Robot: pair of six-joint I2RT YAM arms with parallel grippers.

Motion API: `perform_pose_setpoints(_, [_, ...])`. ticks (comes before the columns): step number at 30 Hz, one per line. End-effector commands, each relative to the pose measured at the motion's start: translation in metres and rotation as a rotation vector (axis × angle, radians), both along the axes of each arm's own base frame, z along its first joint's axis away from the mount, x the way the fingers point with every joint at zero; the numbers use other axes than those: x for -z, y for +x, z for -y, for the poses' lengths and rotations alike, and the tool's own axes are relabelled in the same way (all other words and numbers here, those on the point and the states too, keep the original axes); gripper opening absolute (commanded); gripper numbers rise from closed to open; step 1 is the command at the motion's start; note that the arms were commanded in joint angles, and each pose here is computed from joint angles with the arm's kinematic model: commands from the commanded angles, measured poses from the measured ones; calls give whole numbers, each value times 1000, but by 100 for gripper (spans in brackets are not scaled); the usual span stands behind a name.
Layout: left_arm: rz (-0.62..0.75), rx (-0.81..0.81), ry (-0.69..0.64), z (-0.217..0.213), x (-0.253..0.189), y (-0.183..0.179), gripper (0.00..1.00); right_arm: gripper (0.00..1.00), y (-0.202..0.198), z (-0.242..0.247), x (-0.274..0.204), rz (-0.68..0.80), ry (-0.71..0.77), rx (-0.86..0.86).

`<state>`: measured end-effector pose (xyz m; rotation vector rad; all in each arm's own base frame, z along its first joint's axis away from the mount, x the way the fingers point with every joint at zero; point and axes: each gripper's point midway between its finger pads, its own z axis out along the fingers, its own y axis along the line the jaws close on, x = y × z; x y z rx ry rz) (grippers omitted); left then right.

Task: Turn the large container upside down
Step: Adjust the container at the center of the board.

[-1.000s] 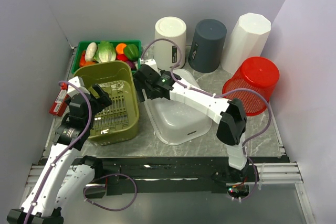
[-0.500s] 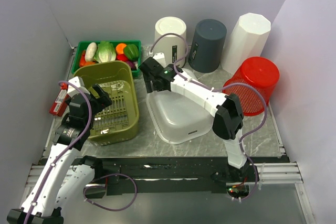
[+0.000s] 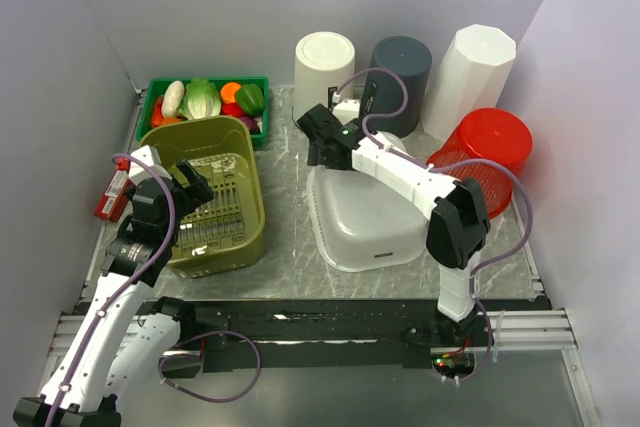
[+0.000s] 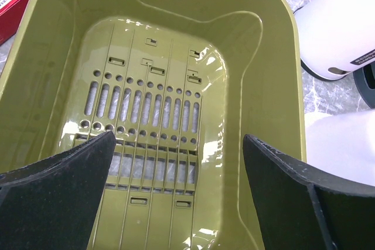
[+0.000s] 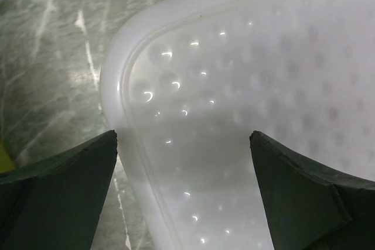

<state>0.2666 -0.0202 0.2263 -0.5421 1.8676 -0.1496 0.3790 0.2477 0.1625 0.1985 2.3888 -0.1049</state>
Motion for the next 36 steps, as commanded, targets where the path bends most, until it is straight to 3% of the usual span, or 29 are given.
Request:
perform_pose_setpoints(1, [38, 8, -3, 1, -12, 3, 96, 100, -17, 34, 8, -48, -41, 107])
perform_pose_setpoints(7, [36, 6, -2, 1, -11, 3, 96, 100, -12, 51, 0, -20, -24, 154])
perform_pose_setpoints(14, [36, 10, -4, 2, -12, 3, 96, 100, -8, 75, -12, 4, -110, 162])
perform_pose_setpoints(20, [39, 8, -3, 1, -12, 2, 96, 100, -5, 56, -40, 49, -45, 32])
perform_pose_setpoints(24, [35, 9, -3, 2, -11, 3, 96, 100, -8, 22, -71, 136, 73, -134])
perform_pose_setpoints(29, [30, 9, -2, 2, -10, 3, 96, 100, -31, -29, -74, 129, 199, -399])
perform_pose_setpoints(36, [30, 10, -2, 2, -10, 3, 96, 100, -32, -48, -54, 49, 206, -455])
